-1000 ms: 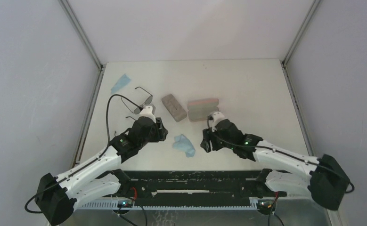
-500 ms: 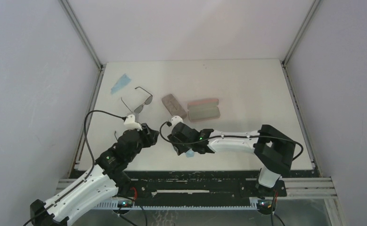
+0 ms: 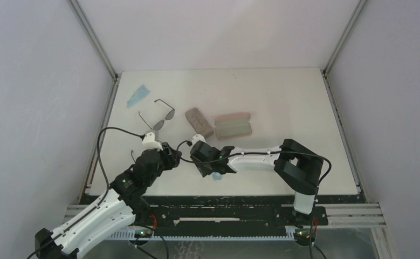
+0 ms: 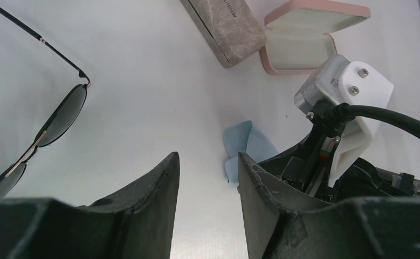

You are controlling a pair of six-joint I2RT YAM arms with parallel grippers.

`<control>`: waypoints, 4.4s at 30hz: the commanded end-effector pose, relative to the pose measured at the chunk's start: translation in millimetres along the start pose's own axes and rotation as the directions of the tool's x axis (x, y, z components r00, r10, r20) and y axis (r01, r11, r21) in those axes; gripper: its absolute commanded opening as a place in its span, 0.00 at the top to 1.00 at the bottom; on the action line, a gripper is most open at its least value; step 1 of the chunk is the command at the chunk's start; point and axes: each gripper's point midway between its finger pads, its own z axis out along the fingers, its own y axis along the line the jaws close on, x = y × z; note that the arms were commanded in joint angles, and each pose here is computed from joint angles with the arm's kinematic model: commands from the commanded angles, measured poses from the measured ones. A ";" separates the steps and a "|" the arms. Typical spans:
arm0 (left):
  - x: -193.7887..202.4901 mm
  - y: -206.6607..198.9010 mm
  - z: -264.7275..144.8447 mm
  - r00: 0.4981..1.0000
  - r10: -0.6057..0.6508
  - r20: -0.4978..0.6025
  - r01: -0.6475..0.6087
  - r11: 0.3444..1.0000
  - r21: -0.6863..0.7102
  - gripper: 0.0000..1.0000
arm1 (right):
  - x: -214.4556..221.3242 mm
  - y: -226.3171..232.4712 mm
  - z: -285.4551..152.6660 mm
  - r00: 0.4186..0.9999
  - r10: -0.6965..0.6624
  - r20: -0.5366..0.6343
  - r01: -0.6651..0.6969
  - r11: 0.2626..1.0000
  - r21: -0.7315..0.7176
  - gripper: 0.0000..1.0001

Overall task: Organize the sunglasses
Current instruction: Adjust the glasses cleaning cloth at the center of the board.

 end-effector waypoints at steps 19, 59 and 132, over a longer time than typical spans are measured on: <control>22.0 -16.5 22.3 0.997 -0.020 -0.072 0.025 0.998 0.065 0.51 | -23.2 -5.8 -19.2 0.992 0.087 0.095 -0.084 0.996 -0.033 0.96; 54.2 -49.3 97.3 0.949 0.155 -0.275 -0.142 0.988 0.068 0.48 | -12.5 -112.8 -31.2 0.955 0.266 0.132 -0.248 0.959 -0.135 1.00; 44.8 -109.7 42.4 0.894 0.401 -0.200 -0.336 0.895 0.295 1.00 | -24.1 -115.8 -117.1 0.911 0.196 0.363 -0.175 0.981 -0.089 1.00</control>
